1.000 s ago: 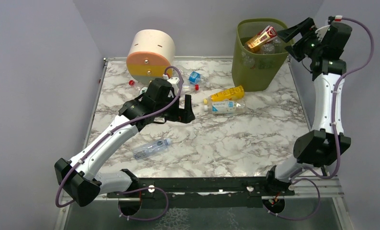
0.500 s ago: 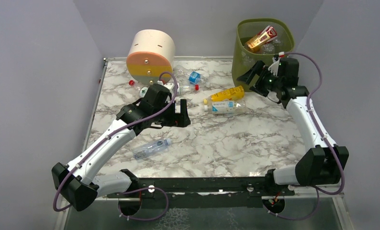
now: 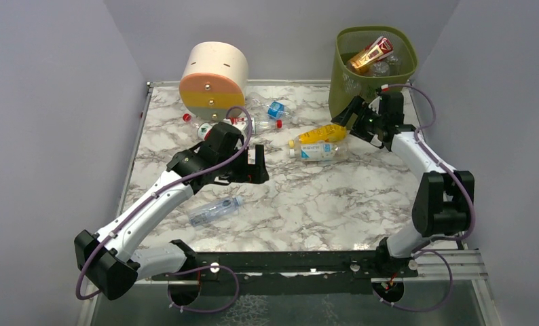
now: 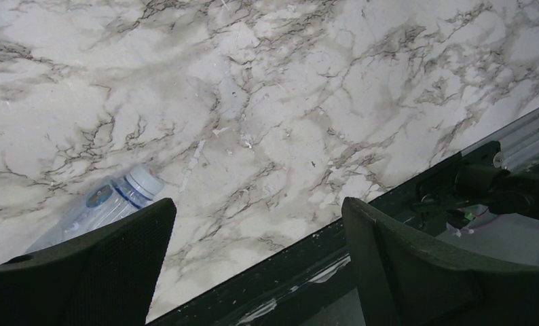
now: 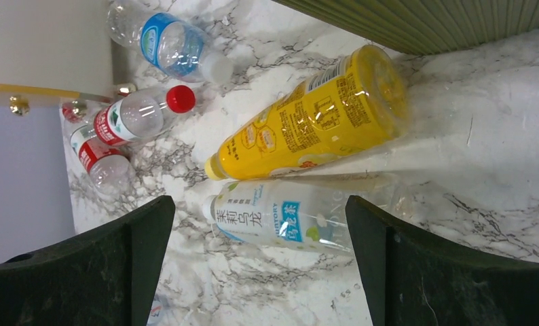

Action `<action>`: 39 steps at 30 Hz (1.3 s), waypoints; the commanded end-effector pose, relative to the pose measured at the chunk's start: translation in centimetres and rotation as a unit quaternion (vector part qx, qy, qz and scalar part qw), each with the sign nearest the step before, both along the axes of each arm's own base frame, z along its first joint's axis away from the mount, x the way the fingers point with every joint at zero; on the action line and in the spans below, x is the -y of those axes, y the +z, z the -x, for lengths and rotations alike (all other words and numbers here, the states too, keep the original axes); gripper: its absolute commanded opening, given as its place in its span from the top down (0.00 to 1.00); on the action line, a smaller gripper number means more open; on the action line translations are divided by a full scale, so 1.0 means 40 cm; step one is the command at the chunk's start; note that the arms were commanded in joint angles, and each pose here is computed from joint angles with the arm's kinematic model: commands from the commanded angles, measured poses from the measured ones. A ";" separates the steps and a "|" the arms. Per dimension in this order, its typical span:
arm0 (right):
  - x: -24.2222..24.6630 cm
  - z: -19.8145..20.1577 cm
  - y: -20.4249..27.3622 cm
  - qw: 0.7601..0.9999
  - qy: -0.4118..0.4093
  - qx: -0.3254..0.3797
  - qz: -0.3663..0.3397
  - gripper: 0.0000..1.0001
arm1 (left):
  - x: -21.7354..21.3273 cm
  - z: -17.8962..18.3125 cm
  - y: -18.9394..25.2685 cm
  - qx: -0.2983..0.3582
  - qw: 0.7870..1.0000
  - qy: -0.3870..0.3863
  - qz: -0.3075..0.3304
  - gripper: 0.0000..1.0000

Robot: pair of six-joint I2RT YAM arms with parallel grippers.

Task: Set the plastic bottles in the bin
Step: Pick up the plastic bottle at the center of the board.

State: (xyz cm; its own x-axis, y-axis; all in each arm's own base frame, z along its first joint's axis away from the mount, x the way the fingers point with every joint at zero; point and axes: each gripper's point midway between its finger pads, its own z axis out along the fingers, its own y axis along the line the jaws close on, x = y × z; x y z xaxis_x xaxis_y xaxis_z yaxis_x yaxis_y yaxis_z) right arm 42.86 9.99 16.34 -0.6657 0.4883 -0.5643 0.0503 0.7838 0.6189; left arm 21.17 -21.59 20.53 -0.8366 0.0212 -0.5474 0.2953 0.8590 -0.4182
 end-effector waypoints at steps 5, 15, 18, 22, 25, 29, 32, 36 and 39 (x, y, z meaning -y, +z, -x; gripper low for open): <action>-0.044 -0.049 -0.012 0.998 0.040 0.052 -0.001 0.00 | -0.003 0.004 0.000 0.004 1.000 0.002 0.009 0.02; -0.107 0.035 -0.121 0.997 0.076 0.024 0.004 0.00 | 0.006 0.004 -0.015 -0.003 1.000 0.000 0.013 0.03; -0.119 0.066 -0.138 0.996 0.083 0.016 0.013 0.00 | 0.006 0.004 -0.019 -0.004 1.000 0.000 0.013 0.03; -0.122 0.112 -0.153 0.995 0.092 0.009 0.027 0.00 | 0.011 0.005 -0.024 -0.006 1.000 -0.001 0.018 0.03; -0.126 0.144 -0.146 0.994 0.102 0.013 0.032 0.00 | 0.013 0.006 -0.030 -0.009 1.000 -0.001 0.020 0.03; -0.147 0.193 -0.143 0.991 0.125 0.015 0.041 0.00 | 0.020 0.005 -0.039 -0.013 1.000 -0.003 0.024 0.04; -0.172 0.230 -0.145 0.988 0.144 0.017 0.056 0.00 | 0.025 0.005 -0.043 -0.016 0.999 -0.003 0.029 0.04; -0.203 0.281 -0.180 0.983 0.163 -0.001 0.082 0.00 | 0.030 0.006 -0.045 -0.018 0.999 -0.004 0.034 0.04; -0.219 0.317 -0.207 0.980 0.173 -0.010 0.100 0.00 | 0.030 0.008 -0.044 -0.018 0.999 -0.005 0.035 0.05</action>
